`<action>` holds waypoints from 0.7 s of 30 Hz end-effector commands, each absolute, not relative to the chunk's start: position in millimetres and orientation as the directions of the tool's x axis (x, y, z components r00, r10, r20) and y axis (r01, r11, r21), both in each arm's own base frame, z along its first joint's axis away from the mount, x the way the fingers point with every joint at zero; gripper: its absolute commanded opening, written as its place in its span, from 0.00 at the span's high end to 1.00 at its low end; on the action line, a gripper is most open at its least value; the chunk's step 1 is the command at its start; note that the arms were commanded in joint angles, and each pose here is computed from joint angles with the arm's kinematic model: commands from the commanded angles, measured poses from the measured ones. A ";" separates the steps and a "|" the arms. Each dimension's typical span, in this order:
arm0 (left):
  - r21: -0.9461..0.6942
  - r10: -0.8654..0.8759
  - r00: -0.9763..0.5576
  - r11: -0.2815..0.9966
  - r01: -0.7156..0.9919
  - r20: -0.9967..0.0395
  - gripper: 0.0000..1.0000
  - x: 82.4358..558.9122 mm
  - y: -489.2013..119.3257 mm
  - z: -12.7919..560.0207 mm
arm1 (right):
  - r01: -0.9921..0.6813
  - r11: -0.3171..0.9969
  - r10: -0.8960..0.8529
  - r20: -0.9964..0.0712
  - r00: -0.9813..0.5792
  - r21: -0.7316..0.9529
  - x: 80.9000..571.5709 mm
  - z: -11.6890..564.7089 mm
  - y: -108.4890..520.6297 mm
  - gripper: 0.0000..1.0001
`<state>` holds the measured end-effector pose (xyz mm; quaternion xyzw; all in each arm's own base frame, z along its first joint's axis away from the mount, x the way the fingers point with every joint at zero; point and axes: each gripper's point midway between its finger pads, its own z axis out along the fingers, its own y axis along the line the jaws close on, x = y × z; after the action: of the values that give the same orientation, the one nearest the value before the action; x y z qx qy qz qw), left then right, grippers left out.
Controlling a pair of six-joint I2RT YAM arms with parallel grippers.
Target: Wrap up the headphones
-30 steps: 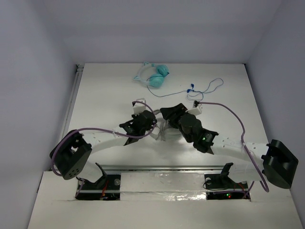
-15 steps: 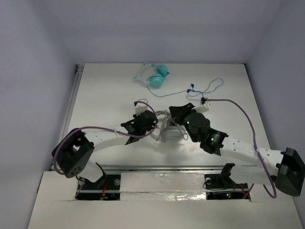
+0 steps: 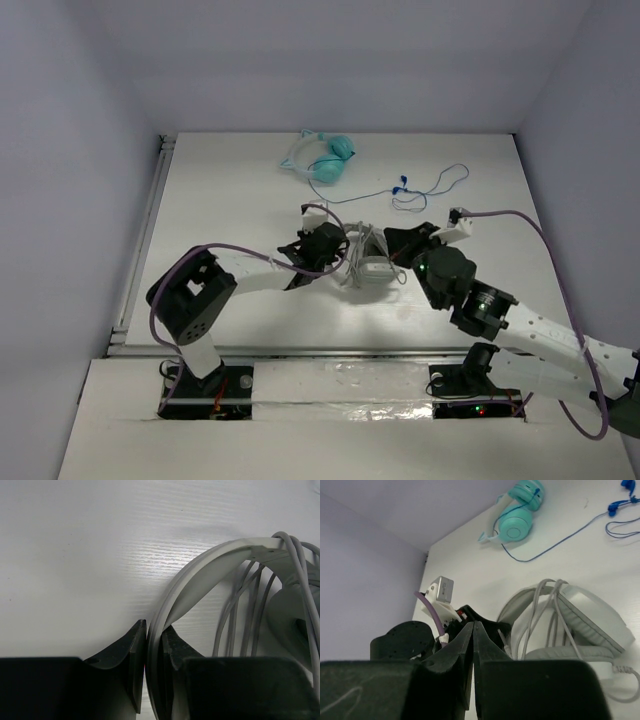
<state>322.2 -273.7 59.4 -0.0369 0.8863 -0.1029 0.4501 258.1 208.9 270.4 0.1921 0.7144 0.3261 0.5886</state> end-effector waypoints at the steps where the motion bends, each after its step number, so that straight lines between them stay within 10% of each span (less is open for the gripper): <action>1: -0.293 -0.235 -0.533 0.956 0.025 -0.813 1.00 342.5 -292.4 79.9 | -0.081 0.766 0.608 -0.759 -0.233 0.638 254.3 255.9 195.1 0.92; 12: -0.278 -0.181 -0.649 0.959 0.048 -0.739 0.49 302.0 -273.2 70.4 | -0.117 0.831 0.486 -0.812 -0.323 0.544 246.5 265.8 202.6 0.41; 21: -0.251 -0.177 -0.617 0.968 0.033 -0.767 0.34 305.8 -259.9 102.0 | -0.148 0.826 0.486 -0.820 -0.302 0.544 244.7 280.5 200.5 0.30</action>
<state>298.6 -264.6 74.7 -0.0335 0.9005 -0.1236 0.4157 245.3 202.9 256.9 0.1150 0.7722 0.2634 0.5667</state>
